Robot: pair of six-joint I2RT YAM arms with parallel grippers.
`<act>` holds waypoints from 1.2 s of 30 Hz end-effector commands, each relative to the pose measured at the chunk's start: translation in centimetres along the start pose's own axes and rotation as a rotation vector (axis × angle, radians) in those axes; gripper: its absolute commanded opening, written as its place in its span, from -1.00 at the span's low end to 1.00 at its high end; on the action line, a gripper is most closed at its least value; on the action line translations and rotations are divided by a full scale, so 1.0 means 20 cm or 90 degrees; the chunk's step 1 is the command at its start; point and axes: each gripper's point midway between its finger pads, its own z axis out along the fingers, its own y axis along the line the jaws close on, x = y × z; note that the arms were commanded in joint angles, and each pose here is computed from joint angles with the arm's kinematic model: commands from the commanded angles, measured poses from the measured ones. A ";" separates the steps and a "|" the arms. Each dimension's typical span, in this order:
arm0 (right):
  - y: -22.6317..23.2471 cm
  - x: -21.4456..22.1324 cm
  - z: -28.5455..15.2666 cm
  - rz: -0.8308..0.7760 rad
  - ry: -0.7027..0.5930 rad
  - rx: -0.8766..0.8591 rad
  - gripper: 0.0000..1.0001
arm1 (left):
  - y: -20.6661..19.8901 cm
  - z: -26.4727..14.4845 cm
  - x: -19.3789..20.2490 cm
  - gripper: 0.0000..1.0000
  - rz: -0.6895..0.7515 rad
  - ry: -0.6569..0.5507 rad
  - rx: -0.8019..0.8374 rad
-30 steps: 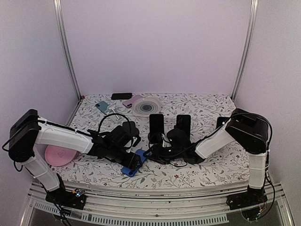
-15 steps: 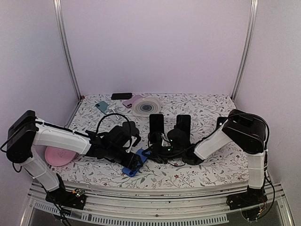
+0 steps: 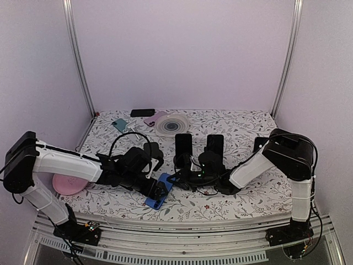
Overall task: Place the phone on the phone stand
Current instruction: Pass from the left arm to the right, then pass from the right arm to the left
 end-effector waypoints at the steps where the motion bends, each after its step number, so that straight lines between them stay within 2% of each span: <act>1: 0.15 -0.02 -0.06 -0.058 -0.022 -0.036 -0.96 | -0.07 -0.11 -0.07 0.91 0.014 -0.052 0.028; 7: 0.31 -0.05 -0.13 -0.160 -0.053 -0.054 -0.96 | -0.11 -0.27 -0.15 0.93 0.007 -0.110 0.064; 14: 0.46 -0.15 -0.27 -0.312 -0.131 -0.014 -0.96 | -0.13 -0.57 -0.37 0.91 -0.069 -0.231 0.175; 22: 0.72 -0.27 -0.44 -0.583 -0.263 0.063 -0.97 | -0.11 -0.95 -0.61 0.89 -0.194 -0.352 0.326; 25: 0.82 -0.30 -0.50 -0.692 -0.316 0.097 -0.97 | -0.11 -1.03 -0.68 0.89 -0.249 -0.368 0.386; 30: 1.02 -0.30 -0.60 -0.879 -0.396 0.145 -0.97 | -0.16 -1.13 -0.75 0.83 -0.339 -0.351 0.505; 36: 1.24 -0.23 -0.68 -1.077 -0.484 0.183 -0.97 | -0.18 -1.15 -0.76 0.78 -0.421 -0.309 0.555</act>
